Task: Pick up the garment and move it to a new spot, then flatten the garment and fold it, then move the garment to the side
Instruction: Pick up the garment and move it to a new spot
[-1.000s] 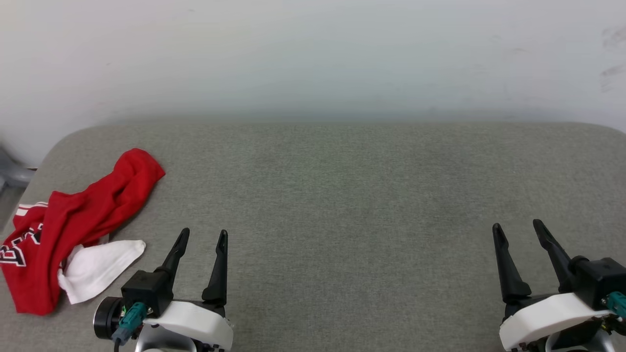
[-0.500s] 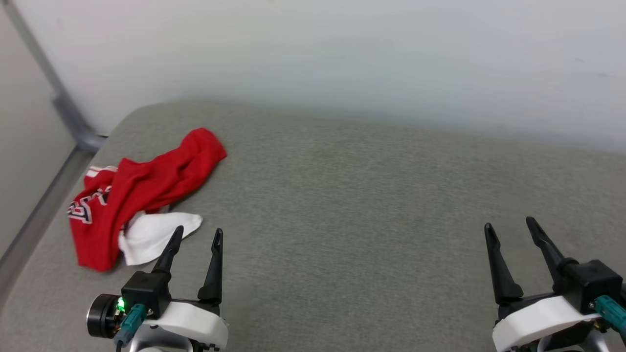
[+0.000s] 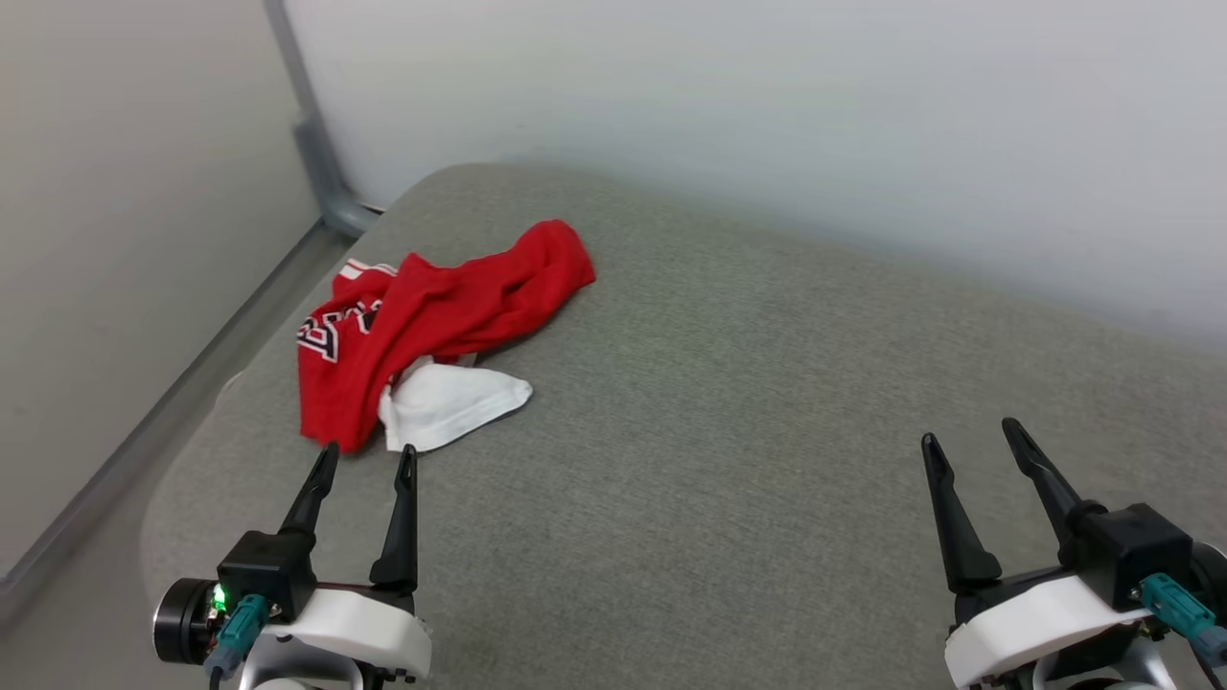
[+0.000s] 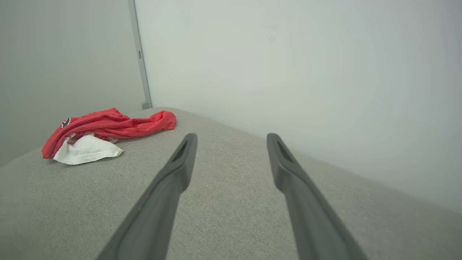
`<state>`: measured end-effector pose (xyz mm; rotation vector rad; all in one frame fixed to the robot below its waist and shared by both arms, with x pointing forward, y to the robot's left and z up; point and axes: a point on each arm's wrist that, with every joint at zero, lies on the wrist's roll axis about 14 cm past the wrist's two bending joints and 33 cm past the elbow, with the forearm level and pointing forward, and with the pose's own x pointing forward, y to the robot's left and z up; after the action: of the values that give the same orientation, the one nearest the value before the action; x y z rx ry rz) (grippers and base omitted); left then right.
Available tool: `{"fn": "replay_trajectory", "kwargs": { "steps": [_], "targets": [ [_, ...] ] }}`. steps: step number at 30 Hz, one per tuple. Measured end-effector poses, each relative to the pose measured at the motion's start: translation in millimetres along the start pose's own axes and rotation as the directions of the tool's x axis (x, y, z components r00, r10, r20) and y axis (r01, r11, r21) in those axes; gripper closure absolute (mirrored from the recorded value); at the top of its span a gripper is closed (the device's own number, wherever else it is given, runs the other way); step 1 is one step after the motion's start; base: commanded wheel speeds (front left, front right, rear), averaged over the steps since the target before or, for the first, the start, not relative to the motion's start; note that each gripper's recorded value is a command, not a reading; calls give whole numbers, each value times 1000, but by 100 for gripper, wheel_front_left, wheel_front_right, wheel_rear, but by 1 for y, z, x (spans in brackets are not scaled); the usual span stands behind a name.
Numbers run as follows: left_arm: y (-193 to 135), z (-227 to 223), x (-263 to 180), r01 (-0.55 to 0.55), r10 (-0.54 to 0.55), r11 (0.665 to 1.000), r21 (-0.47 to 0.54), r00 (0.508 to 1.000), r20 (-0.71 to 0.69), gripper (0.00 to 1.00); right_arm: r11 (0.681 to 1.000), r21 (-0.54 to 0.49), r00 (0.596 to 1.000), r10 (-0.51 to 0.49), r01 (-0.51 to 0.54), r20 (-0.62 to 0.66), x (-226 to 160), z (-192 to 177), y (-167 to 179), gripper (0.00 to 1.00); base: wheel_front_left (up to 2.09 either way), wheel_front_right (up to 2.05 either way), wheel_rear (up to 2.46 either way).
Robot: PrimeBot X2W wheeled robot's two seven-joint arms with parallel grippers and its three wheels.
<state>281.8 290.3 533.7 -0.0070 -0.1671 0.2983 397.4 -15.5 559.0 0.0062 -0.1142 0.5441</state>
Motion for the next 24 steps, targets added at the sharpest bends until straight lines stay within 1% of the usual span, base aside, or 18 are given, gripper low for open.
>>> {"fn": "replay_trajectory", "kwargs": {
  "steps": [7,13,19,23,24],
  "targets": [
    [20,2,-9,-63,63,998,-3,998,3,0,999,22,999,49,-49,-3,11,-4,15,0,0,0,0],
    [23,8,6,-77,78,997,-16,997,22,0,998,28,999,48,-48,-2,19,-6,12,0,0,0,0],
    [16,16,45,-58,61,997,-57,997,48,0,999,14,999,31,-31,-14,28,-10,3,0,0,0,0],
    [20,11,82,-54,57,996,-71,998,30,0,1000,3,1000,-4,4,-28,33,-17,-13,0,0,0,0],
    [21,7,93,-57,58,994,-90,998,5,0,1000,3,999,-15,16,-35,34,-20,-18,0,0,0,0]
  ]
}}
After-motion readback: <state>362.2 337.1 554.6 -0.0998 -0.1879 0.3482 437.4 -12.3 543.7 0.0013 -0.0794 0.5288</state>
